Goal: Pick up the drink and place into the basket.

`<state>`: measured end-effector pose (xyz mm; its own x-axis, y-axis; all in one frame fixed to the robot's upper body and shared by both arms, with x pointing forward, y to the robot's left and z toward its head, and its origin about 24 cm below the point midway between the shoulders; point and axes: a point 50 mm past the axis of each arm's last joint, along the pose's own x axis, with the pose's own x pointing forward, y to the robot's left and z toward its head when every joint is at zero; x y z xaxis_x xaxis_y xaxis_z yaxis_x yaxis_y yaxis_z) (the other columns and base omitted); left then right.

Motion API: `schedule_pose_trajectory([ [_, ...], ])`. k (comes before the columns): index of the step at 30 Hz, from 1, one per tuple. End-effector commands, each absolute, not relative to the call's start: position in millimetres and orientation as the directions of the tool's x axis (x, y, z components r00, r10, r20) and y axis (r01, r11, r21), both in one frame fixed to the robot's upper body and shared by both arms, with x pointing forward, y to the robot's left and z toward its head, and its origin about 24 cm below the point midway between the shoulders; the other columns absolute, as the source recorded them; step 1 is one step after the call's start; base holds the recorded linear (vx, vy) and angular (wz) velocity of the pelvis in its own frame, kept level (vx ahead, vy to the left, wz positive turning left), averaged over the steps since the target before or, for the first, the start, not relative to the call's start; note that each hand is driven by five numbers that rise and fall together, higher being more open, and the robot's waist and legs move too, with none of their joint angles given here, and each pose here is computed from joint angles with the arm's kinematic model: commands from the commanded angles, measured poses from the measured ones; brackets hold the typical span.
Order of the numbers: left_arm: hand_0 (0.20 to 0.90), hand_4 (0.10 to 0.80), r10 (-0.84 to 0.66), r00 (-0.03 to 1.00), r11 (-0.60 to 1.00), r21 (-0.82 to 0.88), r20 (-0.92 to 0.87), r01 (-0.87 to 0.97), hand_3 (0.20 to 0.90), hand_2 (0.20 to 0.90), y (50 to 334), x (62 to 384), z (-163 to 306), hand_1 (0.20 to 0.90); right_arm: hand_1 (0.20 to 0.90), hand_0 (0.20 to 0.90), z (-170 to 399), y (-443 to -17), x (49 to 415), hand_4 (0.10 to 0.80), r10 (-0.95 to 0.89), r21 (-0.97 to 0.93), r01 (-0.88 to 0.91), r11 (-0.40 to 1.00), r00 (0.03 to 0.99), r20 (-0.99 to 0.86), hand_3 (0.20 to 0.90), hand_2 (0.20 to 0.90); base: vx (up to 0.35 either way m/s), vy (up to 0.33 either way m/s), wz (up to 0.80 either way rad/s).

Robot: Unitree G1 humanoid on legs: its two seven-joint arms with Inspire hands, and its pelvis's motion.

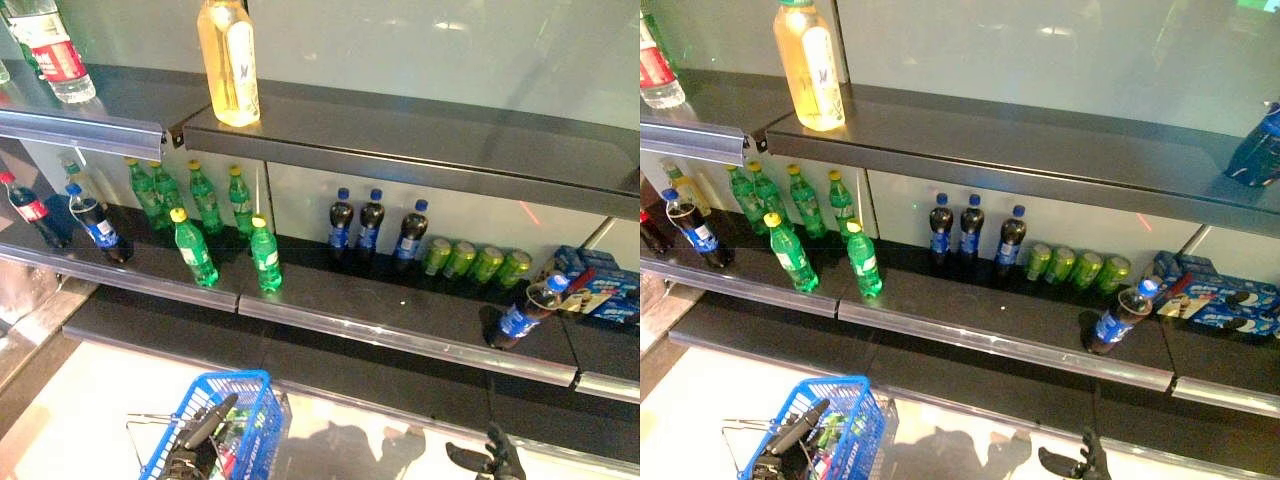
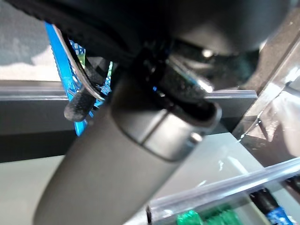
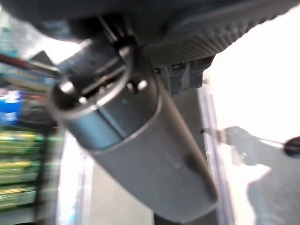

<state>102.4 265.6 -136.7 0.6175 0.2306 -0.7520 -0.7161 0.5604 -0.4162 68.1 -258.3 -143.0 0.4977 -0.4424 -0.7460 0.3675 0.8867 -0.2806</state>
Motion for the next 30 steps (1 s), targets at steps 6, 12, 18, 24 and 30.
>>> schedule_pose_trajectory([
  [6, 0.300, 0.100, 0.169, 0.731, 0.691, -0.449, -0.661, -0.566, 0.200, 0.300, 271.2, 134.4, -127.3, 0.300, 0.900, 0.900, -149.3, -269.6, 73.9, 0.800, -0.362, -0.163, 0.423, 0.891, 0.447, -0.818, 0.900, 0.900, 0.028, -0.009, -0.03],
  [12, 0.300, 0.100, 0.138, 0.693, 0.711, -0.417, -0.708, -0.567, 0.200, 0.300, 270.0, 121.1, -134.3, 0.300, 0.900, 0.900, -152.9, -272.1, 64.0, 0.800, -0.340, -0.175, 0.403, 0.898, 0.385, -0.858, 0.900, 0.900, 0.005, -0.001, 0.00],
  [18, 0.300, 0.100, 0.105, 0.690, 0.721, -0.423, -0.716, -0.549, 0.200, 0.300, 266.9, 117.1, -136.1, 0.300, 0.900, 0.900, -152.6, -273.4, 64.2, 0.800, -0.338, -0.174, 0.401, 0.900, 0.384, -0.859, 0.900, 0.900, 0.000, 0.000, 0.00],
  [24, 0.300, 0.100, 0.082, 0.691, 0.731, -0.428, -0.719, -0.532, 0.200, 0.300, 264.0, 117.7, -136.7, 0.300, 0.900, 0.900, -152.8, -271.5, 67.2, 0.800, -0.326, -0.165, 0.393, 0.905, 0.391, -0.861, 0.900, 0.900, 0.005, 0.000, 0.00],
  [30, 0.300, 0.100, 0.082, 0.685, 0.736, -0.419, -0.724, -0.532, 0.200, 0.300, 263.0, 116.3, -137.5, 0.300, 0.900, 0.900, -153.5, -270.3, 67.1, 0.800, -0.323, -0.165, 0.389, 0.906, 0.385, -0.864, 0.900, 0.900, 0.006, 0.000, 0.00],
])
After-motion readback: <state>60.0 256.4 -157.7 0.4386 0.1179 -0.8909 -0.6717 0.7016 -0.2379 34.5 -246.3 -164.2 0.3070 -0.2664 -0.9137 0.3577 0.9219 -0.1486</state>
